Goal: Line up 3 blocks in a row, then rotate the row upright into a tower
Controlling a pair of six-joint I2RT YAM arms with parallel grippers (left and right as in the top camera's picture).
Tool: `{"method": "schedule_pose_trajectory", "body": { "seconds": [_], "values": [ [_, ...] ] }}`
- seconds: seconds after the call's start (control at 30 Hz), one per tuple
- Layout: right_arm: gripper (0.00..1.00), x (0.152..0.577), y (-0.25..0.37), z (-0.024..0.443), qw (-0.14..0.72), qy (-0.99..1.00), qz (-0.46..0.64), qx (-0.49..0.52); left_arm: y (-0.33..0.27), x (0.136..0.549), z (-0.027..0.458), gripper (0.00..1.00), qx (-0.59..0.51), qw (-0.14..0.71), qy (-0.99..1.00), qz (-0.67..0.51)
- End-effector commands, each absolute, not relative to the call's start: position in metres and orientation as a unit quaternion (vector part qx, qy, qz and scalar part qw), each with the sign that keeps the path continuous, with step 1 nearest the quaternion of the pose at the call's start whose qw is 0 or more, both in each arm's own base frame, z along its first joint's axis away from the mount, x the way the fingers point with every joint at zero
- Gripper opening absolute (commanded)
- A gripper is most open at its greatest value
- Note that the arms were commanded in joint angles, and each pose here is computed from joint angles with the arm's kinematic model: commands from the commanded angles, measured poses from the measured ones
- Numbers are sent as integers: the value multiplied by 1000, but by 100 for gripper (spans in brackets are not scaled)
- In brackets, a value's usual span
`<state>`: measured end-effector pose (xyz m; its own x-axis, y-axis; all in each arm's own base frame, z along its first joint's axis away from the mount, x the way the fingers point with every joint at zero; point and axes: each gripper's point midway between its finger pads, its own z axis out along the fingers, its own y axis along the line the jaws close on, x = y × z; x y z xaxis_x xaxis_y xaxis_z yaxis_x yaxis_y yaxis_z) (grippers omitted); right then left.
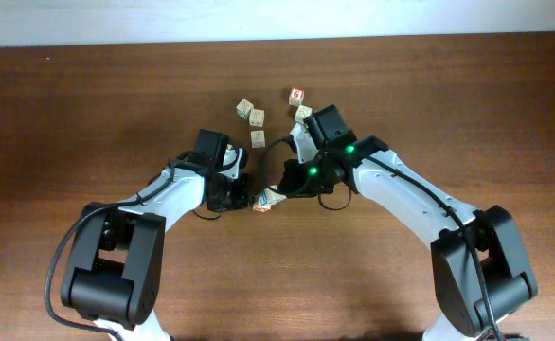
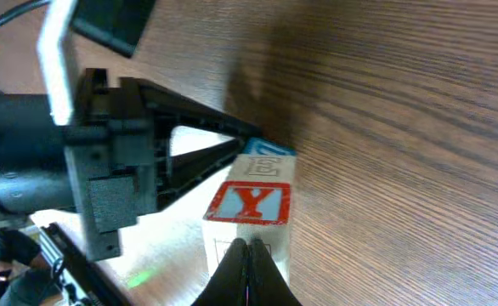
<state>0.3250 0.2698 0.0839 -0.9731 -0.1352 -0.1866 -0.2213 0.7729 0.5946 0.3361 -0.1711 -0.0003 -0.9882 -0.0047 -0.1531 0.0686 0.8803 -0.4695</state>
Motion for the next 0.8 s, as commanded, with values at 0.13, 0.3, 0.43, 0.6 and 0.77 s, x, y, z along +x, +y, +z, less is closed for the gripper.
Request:
{"method": "schedule_pose_trajectory", "body": {
  "seconds": [0.13,0.3,0.43,0.6,0.77],
  "values": [
    [4,314,285,76,52,941,319,-94,-196,328,11,0,42,63,951,-301],
    [4,315,286,87,51,942,316,-106,-184,351,20,0,27,91,952,-292],
    [6,325,288,108,67,941,310,-114,-155,375,31,0,-8,114,950,-289],
    [5,337,272,123,85,945,295,-109,-142,390,44,0,1,140,955,-262],
    [38,349,185,264,232,949,195,-92,-42,418,242,1,-65,337,925,-161]
  ]
}}
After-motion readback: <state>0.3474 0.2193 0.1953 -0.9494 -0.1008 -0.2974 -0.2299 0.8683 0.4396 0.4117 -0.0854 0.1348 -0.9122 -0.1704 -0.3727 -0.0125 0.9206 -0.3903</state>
